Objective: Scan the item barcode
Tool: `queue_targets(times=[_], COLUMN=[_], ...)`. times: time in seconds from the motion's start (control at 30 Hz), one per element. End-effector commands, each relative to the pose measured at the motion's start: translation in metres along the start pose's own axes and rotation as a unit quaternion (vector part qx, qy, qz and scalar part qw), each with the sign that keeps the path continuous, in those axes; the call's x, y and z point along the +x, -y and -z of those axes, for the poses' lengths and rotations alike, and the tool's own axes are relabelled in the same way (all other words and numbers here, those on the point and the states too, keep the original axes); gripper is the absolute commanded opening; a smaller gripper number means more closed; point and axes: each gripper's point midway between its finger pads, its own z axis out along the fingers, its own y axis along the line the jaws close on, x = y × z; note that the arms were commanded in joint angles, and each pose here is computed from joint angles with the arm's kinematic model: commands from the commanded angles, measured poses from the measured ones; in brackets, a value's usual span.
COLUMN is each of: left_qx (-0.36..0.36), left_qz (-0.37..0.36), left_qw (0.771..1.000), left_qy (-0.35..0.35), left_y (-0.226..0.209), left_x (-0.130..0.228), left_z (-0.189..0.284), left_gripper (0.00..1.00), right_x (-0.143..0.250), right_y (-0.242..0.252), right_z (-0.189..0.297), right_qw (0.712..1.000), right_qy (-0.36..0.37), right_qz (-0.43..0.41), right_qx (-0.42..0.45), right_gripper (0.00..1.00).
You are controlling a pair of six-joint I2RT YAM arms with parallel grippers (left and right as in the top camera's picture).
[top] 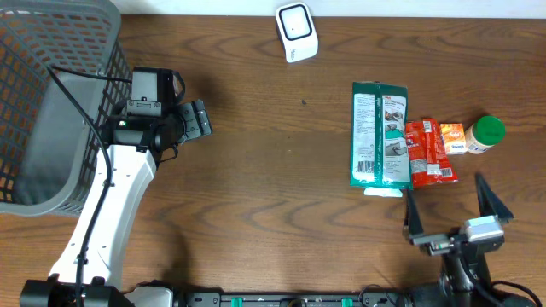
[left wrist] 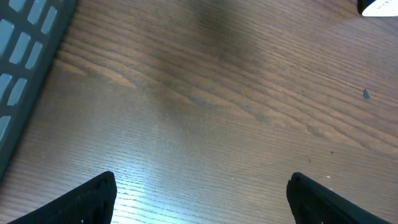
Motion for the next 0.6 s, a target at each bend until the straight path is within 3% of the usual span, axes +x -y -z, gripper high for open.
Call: queue_targets(times=[0.0,0.13,0.57], left_qx=[-0.007,-0.007,-0.007], left_qz=[0.001,0.001,0.001], left_qw=[1.0,1.0,1.0], left_qy=[0.003,0.003,0.003], left_y=[-0.003,-0.003,-0.003], left_x=[-0.002,-0.002,-0.002], left_z=[0.0,0.0,0.0], left_gripper=[0.88,0.88,0.88], right_x=[0.001,0.002,0.036], right_y=[0.004,0.009,0.023], right_z=[-0.009,-0.017,-0.019], right_qw=[0.999,0.994,0.984], right_qy=[0.043,0.105,0.155], right_qz=[0.006,0.013,-0.012], right_qx=[0.015,0.035,0.088], right_gripper=[0.99,0.99,0.99])
